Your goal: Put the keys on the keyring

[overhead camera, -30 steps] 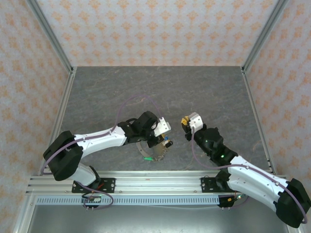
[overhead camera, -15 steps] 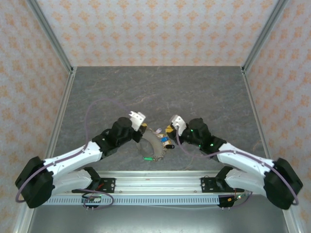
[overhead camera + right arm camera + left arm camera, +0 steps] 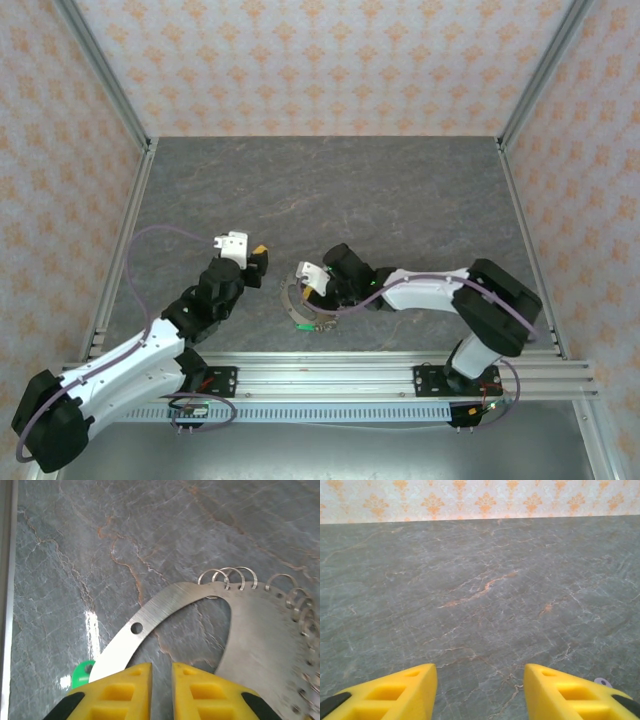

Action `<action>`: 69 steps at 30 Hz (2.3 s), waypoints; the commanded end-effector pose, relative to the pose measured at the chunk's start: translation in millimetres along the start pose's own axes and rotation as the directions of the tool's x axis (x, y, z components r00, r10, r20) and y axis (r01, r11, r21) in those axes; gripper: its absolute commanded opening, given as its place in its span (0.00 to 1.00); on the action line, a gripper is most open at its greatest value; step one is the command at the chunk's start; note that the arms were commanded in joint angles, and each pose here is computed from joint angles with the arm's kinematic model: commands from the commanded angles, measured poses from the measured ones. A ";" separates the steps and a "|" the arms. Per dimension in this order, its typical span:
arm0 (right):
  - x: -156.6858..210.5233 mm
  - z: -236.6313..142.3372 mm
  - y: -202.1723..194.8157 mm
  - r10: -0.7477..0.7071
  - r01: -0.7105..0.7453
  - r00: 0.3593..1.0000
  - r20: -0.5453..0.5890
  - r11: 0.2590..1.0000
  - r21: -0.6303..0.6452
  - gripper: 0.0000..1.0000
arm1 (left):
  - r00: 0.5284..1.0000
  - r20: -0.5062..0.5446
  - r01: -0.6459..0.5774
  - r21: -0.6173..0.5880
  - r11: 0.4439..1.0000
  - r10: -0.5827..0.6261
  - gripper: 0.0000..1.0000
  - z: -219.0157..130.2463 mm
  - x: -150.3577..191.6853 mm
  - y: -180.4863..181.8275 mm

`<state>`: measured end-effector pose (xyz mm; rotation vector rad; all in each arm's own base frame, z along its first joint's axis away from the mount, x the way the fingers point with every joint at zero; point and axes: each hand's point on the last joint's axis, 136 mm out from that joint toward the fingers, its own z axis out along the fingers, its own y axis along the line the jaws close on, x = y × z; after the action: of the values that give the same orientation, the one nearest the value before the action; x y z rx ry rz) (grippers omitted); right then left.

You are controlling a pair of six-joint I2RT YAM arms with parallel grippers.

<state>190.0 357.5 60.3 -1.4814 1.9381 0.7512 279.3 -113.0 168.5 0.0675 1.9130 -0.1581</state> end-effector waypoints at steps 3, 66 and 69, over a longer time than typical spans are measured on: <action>-9.9 19.0 -12.4 -0.011 0.011 1.000 0.003 0.999 0.030 0.16 | 0.997 0.053 0.052 -0.072 0.996 -0.048 0.55 -5.3 -12.1 15.7; 143.3 -268.5 -260.8 0.283 -0.628 0.766 0.576 0.143 0.765 0.56 | 0.987 0.030 0.153 -0.440 0.885 -0.156 0.94 30.0 -37.8 114.5; 140.6 -259.3 -261.6 0.252 -0.638 0.767 0.591 0.191 0.746 0.55 | 0.992 0.026 0.124 -0.468 0.875 -0.127 0.94 31.2 -37.4 119.7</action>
<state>376.1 6.4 96.6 0.0616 1.9857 -0.1200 328.5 -9.1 164.7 -0.3485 1.9876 0.1644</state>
